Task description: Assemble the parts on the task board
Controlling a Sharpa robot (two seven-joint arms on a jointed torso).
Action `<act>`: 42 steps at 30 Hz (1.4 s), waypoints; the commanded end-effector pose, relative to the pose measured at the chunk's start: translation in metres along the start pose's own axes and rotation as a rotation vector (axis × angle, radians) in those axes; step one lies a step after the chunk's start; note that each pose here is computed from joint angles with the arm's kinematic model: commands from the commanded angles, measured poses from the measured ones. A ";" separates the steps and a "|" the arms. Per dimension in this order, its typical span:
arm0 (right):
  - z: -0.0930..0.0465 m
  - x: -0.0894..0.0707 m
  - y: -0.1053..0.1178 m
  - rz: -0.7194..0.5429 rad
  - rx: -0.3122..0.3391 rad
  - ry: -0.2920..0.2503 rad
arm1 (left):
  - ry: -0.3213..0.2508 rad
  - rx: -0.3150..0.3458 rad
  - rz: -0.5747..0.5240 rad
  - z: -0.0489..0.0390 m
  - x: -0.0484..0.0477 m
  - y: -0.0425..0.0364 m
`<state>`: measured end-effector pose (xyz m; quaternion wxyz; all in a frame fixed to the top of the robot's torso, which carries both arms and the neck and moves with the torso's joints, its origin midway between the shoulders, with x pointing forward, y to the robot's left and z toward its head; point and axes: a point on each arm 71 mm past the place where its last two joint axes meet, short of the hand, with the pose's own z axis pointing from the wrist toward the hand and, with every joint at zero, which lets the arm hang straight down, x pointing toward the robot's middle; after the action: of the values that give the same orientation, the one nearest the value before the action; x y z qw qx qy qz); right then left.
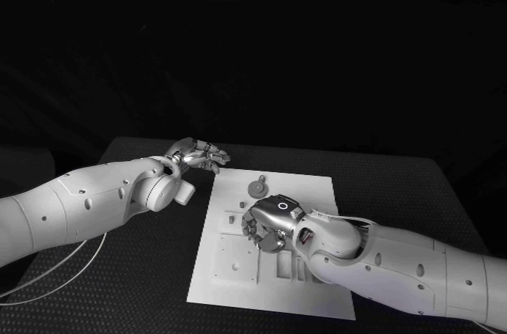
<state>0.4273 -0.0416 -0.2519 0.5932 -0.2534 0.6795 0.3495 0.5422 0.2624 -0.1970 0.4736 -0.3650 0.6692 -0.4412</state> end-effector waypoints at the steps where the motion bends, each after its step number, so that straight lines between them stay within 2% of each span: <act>1: 0.001 0.004 0.006 -0.038 -0.026 0.008 | -0.003 0.012 -0.008 0.0009 0.0011 -0.0026; 27: -0.004 0.032 0.009 -0.077 -0.031 0.061 | 0.000 0.009 -0.009 0.0002 0.0002 -0.0020; 42: -0.002 0.034 0.010 -0.087 -0.034 0.047 | 0.001 0.006 -0.009 0.0000 -0.0005 -0.0016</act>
<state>0.4142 -0.0350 -0.2810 0.5859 -0.2935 0.6777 0.3335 0.5422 0.2635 -0.1970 0.4735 -0.3672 0.6686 -0.4405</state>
